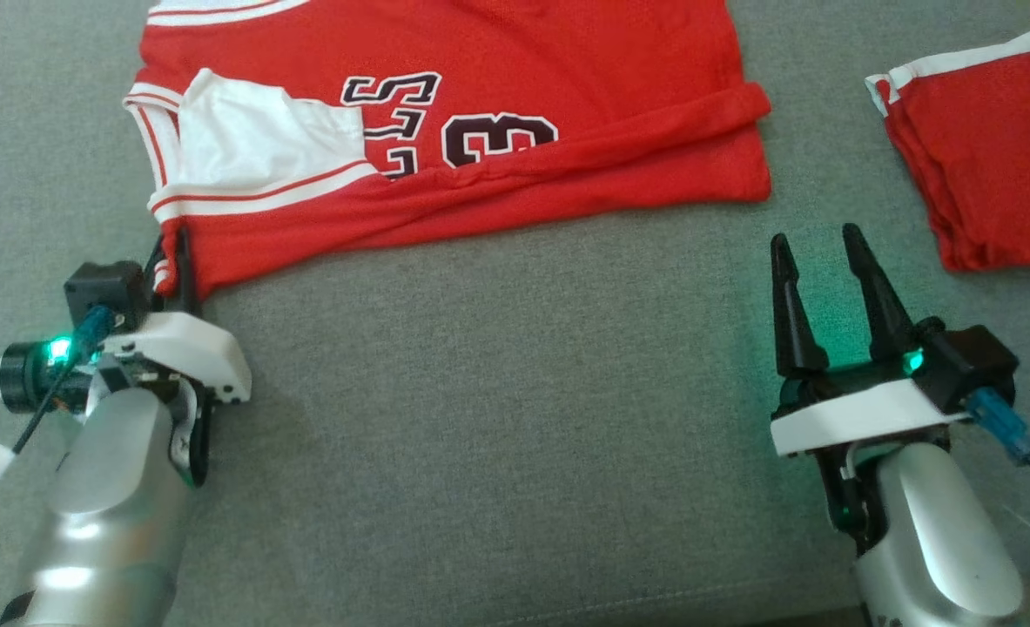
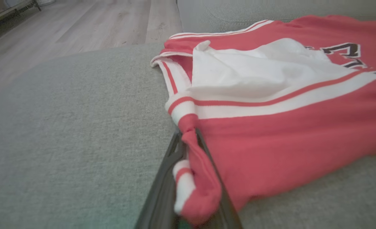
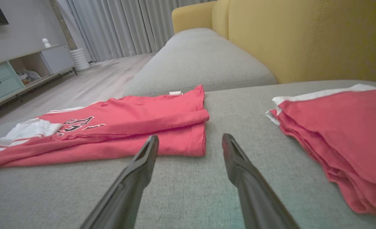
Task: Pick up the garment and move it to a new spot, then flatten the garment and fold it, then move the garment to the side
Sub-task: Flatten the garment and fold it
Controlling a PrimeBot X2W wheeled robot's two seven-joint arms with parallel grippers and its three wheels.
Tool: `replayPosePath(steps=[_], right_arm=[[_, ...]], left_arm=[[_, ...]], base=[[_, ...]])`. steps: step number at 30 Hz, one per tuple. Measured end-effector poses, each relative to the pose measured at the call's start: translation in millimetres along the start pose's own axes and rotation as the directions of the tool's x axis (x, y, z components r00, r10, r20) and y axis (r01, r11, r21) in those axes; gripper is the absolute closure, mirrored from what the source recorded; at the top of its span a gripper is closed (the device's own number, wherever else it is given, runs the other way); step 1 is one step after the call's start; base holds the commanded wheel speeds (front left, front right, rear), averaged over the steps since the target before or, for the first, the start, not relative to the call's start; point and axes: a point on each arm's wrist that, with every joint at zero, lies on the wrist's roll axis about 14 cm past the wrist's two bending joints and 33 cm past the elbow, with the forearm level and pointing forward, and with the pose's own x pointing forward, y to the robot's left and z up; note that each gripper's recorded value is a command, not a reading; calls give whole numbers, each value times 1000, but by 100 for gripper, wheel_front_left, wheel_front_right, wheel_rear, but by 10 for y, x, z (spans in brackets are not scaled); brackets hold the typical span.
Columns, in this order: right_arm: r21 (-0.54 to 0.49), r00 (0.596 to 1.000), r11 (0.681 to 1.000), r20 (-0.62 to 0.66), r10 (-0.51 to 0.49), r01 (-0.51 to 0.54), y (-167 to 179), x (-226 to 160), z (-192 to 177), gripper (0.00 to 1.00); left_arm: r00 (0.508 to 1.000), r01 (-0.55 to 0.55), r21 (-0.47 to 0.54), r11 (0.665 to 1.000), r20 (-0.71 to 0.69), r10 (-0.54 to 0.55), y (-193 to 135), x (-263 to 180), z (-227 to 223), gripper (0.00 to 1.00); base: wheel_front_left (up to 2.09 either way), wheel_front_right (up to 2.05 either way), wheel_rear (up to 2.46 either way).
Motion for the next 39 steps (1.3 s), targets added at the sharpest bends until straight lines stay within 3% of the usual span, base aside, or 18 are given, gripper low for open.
replayPosePath(steps=[7, 14, 19, 25, 26, 27, 32, 39], right_arm=[[25, 994, 1000, -111, -10, 13, -34, 85, -126, 0], [45, 961, 998, -273, -34, 48, -134, 442, -211, 0], [57, 924, 996, -381, -41, 67, -152, 617, -388, 0], [-19, 898, 1000, -440, -16, 8, -44, 827, -473, 0], [-40, 892, 999, -452, -14, -4, -31, 853, -482, 45], [-56, 887, 998, -462, -13, -14, -21, 872, -489, 100], [-144, 876, 989, -482, -34, -41, -56, 857, -478, 100], [-163, 879, 986, -474, -52, -29, -110, 648, -438, 100]], left_arm=[[988, 43, -10, 999, 151, -41, -63, -104, 354, 100], [941, 113, 10, 994, 321, -110, -232, -285, 845, 100], [926, 122, 26, 992, 357, -123, -244, -359, 903, 100], [923, 135, 15, 991, 363, -131, -273, -359, 883, 100], [924, 133, 20, 991, 360, -131, -265, -357, 871, 100], [925, 129, 21, 991, 358, -128, -252, -357, 863, 100], [929, 105, 17, 994, 354, -104, -170, -379, 861, 100], [929, 99, 14, 995, 357, -98, -147, -536, 861, 100]], base=[[0, 0, 0], [0, 0, 0], [0, 0, 0], [0, 0, 0], [0, 0, 0], [0, 0, 0], [0, 0, 0], [0, 0, 0]])
